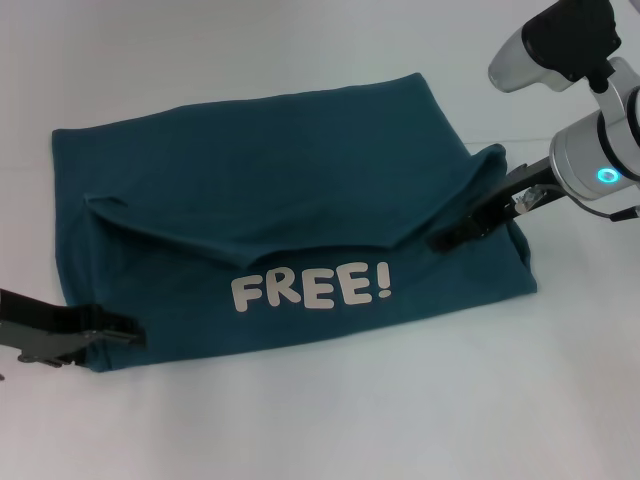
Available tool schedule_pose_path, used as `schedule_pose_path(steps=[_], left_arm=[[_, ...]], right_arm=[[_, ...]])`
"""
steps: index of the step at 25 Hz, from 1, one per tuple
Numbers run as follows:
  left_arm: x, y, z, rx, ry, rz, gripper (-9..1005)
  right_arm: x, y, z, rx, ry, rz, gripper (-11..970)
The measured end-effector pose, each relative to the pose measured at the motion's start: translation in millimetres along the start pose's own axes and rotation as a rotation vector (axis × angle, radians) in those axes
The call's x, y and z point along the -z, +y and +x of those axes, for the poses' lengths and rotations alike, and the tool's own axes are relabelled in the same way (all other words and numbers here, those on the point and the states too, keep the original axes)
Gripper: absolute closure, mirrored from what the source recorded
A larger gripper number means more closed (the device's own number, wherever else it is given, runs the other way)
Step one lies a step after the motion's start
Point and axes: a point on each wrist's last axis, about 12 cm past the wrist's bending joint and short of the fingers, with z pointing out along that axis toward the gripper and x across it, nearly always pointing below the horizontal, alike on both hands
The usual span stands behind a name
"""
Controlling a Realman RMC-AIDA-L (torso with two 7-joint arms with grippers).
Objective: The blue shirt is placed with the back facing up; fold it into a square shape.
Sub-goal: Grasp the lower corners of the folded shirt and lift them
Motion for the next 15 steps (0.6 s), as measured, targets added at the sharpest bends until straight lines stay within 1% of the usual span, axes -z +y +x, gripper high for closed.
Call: schedule_pose_path(steps=[6,8,14,15], left_arm=[[-0.9,0.4,1.6,-0.018,0.001,0.01,106],[-0.1,0.3,1.2,-0.024,0.0,0.011,330],[-0.9,-0.8,1.4,-0.047,0.004,0.013,540],[-0.9,-0.8,1.4,-0.049,0.005,0.013,589]], right_arm=[[2.4,-1.3,0.8,-0.008,-0.009,0.003,40],[2.8,-1.4,0.7,-0.009,-0.01,0.003,40],[3.5,-0.9,-0.2,-0.009,-0.015,0.004,40],[3.6,-0.7,-0.3,-0.01,-0.017,0.003,40]])
